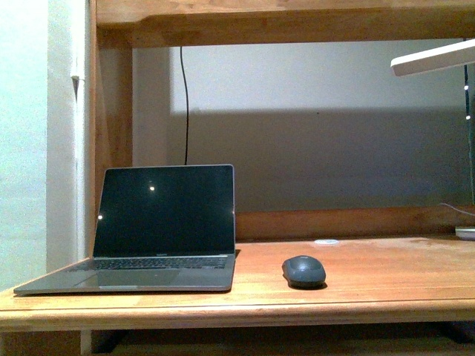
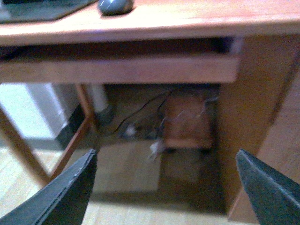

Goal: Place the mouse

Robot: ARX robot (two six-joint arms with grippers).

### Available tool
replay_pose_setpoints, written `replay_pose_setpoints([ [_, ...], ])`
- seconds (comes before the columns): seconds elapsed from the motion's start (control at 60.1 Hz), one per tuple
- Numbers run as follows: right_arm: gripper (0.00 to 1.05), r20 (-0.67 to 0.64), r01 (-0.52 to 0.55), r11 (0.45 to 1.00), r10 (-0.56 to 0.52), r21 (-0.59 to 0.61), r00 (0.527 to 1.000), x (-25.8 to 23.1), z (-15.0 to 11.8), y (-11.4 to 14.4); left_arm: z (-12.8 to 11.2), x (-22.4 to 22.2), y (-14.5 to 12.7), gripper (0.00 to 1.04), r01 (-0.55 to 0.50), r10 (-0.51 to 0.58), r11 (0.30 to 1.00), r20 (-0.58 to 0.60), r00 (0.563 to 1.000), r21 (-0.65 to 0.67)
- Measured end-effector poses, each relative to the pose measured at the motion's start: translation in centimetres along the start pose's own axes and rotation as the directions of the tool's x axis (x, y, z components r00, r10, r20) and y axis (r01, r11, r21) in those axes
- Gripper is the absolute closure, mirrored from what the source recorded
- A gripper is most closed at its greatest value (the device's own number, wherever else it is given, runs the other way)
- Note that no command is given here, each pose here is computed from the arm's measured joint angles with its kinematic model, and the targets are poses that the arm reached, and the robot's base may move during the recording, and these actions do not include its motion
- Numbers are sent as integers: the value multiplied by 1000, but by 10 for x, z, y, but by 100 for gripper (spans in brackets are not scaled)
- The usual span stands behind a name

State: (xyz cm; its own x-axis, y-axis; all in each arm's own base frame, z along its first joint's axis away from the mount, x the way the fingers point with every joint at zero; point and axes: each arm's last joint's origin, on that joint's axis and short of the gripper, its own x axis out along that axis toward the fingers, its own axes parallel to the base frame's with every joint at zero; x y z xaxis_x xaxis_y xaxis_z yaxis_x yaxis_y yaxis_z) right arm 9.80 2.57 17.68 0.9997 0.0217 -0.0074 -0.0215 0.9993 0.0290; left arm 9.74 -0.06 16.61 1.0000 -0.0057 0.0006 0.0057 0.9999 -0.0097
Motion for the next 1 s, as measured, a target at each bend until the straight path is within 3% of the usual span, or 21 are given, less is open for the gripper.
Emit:
replay_pose_setpoints([
  [0.299,92,18,14,1000,-13,-20,1000,-1,-8,-14,0,0,0,8,0,0,1000,0,1000,0],
  [0.349,102,14,-23,999,23,-27,1000,-1,-8,-18,0,0,0,8,0,0,1000,0,1000,0],
  [0.416,102,19,22,999,-22,-25,1000,-1,-8,-25,0,0,0,8,0,0,1000,0,1000,0],
  [0.732,102,19,20,999,-19,-26,1000,-1,-8,-26,0,0,0,8,0,0,1000,0,1000,0],
  [0.998,56,19,20,999,-19,-26,1000,-1,-8,-26,0,0,0,8,0,0,1000,0,1000,0],
])
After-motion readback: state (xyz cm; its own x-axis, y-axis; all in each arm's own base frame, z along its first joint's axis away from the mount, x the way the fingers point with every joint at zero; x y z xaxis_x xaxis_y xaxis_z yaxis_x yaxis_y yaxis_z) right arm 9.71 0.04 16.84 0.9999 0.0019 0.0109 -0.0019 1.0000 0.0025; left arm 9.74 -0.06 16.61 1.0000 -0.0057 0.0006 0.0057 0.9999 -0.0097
